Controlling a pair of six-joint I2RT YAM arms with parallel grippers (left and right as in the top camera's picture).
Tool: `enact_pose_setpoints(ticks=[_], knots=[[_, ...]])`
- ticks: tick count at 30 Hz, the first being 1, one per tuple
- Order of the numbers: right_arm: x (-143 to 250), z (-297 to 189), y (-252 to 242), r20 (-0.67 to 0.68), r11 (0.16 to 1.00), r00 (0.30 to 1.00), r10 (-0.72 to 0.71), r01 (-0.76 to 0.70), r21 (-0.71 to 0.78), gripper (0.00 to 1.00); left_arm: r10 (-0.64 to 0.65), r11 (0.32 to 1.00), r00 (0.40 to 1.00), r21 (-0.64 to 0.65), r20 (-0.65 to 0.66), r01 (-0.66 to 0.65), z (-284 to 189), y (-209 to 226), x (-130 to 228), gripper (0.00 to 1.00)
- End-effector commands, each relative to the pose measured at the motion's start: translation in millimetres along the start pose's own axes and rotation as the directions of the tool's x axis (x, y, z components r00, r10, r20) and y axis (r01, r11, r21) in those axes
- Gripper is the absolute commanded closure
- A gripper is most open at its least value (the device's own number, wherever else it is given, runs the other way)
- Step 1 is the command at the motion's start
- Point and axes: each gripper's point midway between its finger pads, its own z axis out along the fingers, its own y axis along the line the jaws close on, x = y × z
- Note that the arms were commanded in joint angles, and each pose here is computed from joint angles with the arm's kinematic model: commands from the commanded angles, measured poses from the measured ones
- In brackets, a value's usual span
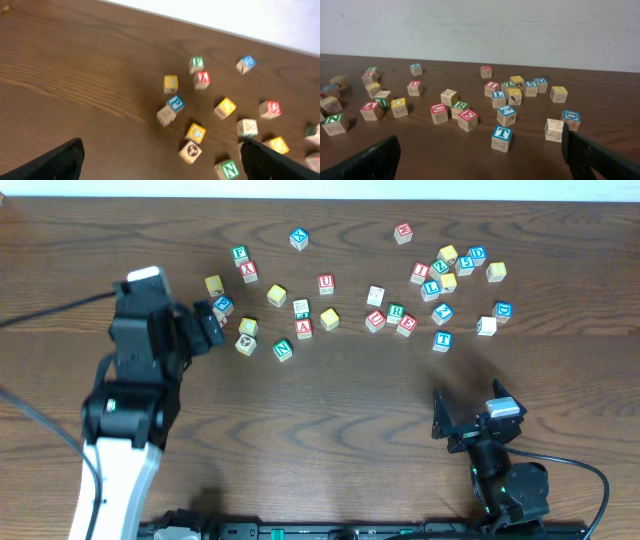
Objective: Spell out CORL
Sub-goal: 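Move the left gripper forward toward the yellow C block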
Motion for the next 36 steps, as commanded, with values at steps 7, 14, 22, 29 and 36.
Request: enact_pose_setpoints(ticks=[7, 14, 22, 29, 36], knots=[[0.4, -0.2, -0.9, 0.0, 1.0, 1.0, -0.014, 0.014, 0.002, 0.01, 0.129, 0.992, 0.97, 0.016, -0.206, -0.128, 31.9, -17.7, -8.5, 0.02], [0.2, -0.3, -0.9, 0.0, 1.0, 1.0, -0.014, 0.014, 0.002, 0.01, 0.181, 0.983, 0.938, 0.057, -0.295, -0.172, 36.7, -24.1, 0.4, 0.02], [0.2, -0.3, -0.9, 0.0, 1.0, 1.0, -0.014, 0.014, 0.002, 0.01, 0.178, 0.984, 0.944, 0.066, -0.277, -0.166, 37.9, -26.8, -3.7, 0.02], [0.2, -0.3, -0.9, 0.0, 1.0, 1.0, -0.014, 0.014, 0.002, 0.01, 0.255, 0.959, 0.935, 0.186, -0.248, -0.212, 43.7, -47.2, -6.0, 0.02], [0.4, -0.2, -0.9, 0.0, 1.0, 1.0, -0.014, 0.014, 0.002, 0.01, 0.266, 0.959, 0.891, 0.192, -0.367, -0.208, 80.1, -52.1, 13.2, 0.02]])
